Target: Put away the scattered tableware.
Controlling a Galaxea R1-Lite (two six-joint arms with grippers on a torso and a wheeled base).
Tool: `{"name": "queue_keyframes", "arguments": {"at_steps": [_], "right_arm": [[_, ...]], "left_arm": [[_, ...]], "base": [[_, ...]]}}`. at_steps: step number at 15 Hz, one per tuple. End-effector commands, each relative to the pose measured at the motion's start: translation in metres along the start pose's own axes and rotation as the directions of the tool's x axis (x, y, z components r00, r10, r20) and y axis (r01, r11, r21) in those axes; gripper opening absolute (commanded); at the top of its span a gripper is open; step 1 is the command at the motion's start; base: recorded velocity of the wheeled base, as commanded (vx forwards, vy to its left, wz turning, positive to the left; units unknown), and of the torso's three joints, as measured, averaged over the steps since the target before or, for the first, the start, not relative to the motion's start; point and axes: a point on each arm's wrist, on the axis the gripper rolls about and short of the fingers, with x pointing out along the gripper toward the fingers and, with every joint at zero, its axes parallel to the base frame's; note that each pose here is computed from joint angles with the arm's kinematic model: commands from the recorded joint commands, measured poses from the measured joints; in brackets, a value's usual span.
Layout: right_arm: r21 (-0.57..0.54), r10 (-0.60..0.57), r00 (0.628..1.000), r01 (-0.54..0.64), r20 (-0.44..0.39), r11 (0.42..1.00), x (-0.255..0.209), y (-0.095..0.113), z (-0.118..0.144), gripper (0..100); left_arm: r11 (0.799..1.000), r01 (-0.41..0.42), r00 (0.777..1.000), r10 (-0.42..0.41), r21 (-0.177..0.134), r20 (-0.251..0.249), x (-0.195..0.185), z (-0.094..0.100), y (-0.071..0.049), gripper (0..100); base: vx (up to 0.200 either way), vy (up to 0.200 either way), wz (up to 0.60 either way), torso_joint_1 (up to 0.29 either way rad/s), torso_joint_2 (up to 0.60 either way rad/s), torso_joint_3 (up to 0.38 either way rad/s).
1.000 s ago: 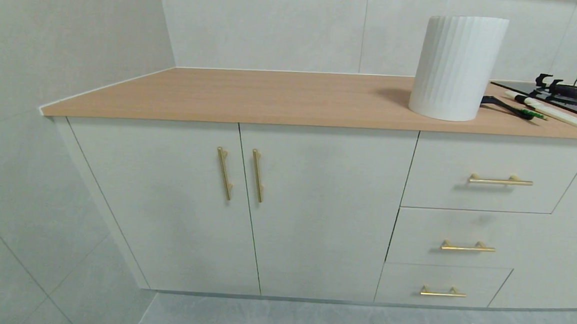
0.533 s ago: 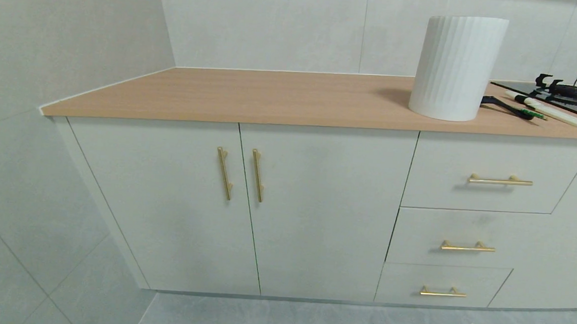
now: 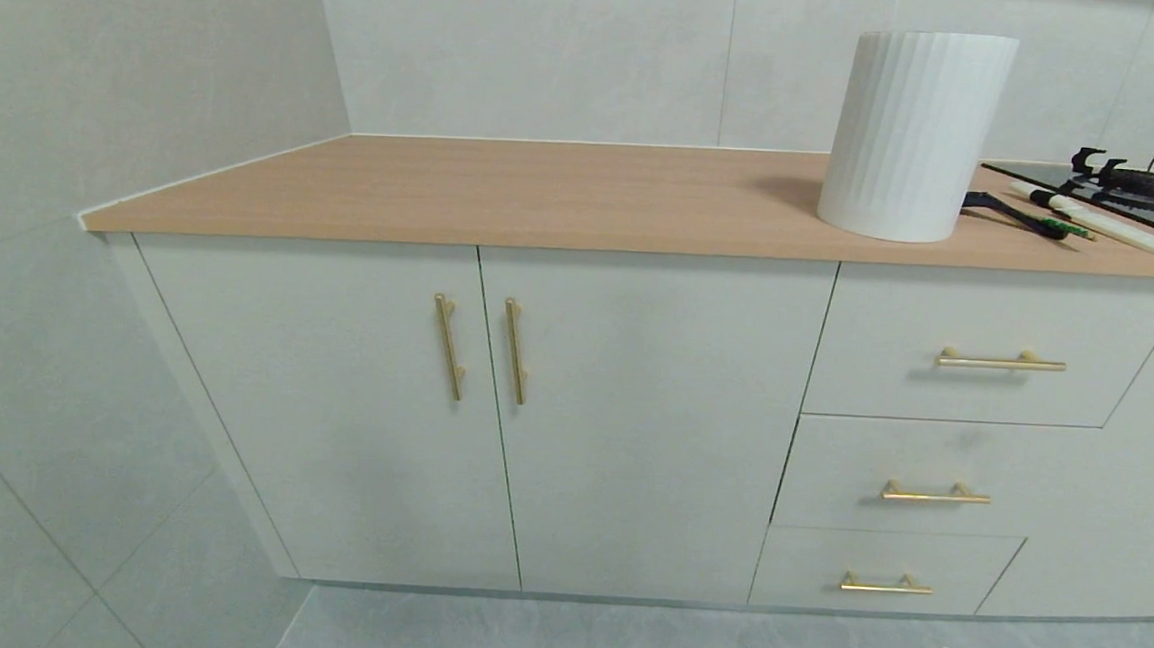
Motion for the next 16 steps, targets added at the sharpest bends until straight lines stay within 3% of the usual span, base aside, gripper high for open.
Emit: {"name": "queue_keyframes", "arguments": {"at_steps": [1, 2, 6, 16], "right_arm": [[-0.001, 0.003, 1.0, -0.003, -0.013, 1.0, 0.0006, 0.0, -0.002, 100], [-0.001, 0.003, 1.0, -0.003, -0.013, 1.0, 0.0006, 0.0, -0.002, 100], [-0.001, 0.001, 1.0, -0.001, -0.011, 1.0, 0.0006, 0.0, -0.0019, 100], [0.0, 0.001, 1.0, -0.001, -0.011, 1.0, 0.0006, 0.0, -0.0019, 100]], "left_arm": [[0.999, 0.05, 0.999, -0.051, -0.009, -0.011, 0.0008, -0.0033, -0.0014, 100], [0.995, 0.099, 0.994, -0.1, -0.016, -0.051, 0.0006, -0.0076, -0.0027, 100], [0.994, 0.101, 0.994, -0.103, -0.052, -0.042, 0.0006, -0.0066, -0.0027, 100], [0.994, 0.091, 0.995, -0.094, -0.054, -0.042, 0.0007, -0.0067, -0.0025, 100]], "base": [[0.0, 0.0, 0.0, 0.0, 0.0, 0.0], [0.0, 0.0, 0.0, 0.0, 0.0, 0.0], [0.0, 0.0, 0.0, 0.0, 0.0, 0.0], [0.0, 0.0, 0.0, 0.0, 0.0, 0.0]]}}
